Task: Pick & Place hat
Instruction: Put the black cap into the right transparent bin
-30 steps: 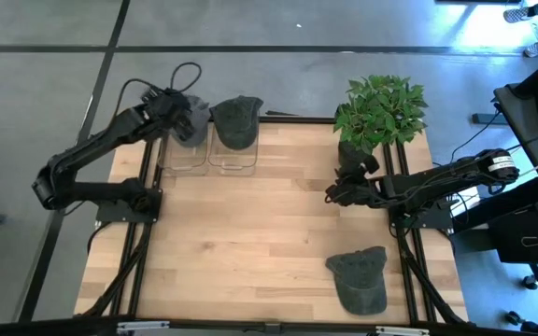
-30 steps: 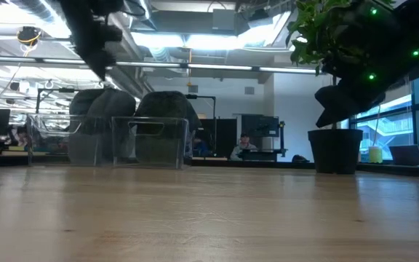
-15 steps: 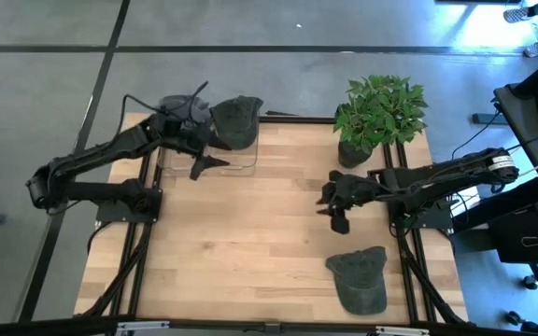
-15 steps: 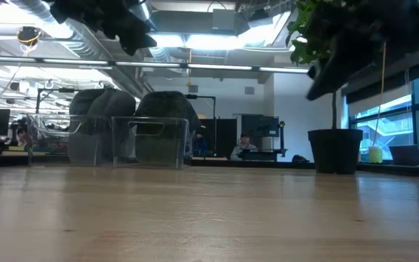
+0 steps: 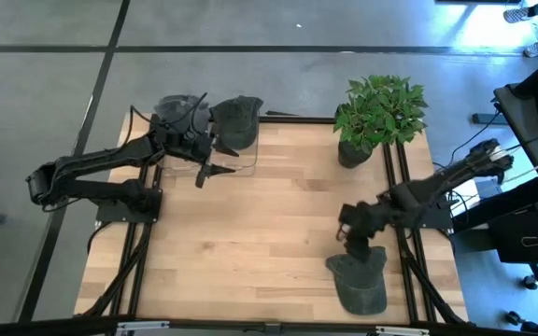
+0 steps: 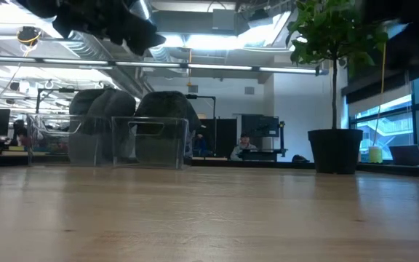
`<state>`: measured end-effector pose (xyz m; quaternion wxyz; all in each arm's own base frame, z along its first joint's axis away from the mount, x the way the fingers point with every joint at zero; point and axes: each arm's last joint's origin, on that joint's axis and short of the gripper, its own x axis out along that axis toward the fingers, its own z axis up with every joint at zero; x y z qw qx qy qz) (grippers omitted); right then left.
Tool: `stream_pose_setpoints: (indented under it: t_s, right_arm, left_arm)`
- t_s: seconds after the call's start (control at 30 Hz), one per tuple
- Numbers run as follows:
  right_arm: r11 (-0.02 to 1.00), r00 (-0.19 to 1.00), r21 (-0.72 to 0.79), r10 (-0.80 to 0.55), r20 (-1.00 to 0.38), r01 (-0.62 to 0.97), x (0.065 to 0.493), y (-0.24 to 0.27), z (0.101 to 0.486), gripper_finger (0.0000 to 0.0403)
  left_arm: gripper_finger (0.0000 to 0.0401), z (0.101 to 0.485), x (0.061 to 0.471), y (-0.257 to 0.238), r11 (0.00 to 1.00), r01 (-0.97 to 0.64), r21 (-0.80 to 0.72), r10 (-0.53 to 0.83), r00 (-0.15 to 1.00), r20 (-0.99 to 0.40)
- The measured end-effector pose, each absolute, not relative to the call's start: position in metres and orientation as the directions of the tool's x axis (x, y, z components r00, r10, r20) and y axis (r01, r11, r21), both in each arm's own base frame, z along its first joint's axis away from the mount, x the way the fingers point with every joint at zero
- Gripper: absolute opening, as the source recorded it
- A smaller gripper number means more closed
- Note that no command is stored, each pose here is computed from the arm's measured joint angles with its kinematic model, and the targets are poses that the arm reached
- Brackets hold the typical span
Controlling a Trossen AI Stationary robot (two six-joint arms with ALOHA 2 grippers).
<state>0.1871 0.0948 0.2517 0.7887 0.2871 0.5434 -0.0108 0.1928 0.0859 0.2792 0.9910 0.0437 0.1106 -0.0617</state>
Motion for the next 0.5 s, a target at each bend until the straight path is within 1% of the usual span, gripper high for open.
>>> stream_pose_setpoints:
  t_s: [0.13,0.5]
  right_arm:
    - [0.821,0.345,0.438,0.318,-0.883,0.365,0.18,0.119,0.244,0.0138]
    - [0.919,0.14,0.245,0.21,-0.968,0.31,0.177,0.151,0.207,0.0138]
  left_arm:
    - [0.0224,0.279,0.193,0.086,0.989,0.132,0.072,-0.113,0.968,-0.226]
    - [0.0224,0.279,0.193,0.086,0.991,0.126,0.041,-0.114,0.967,-0.23]
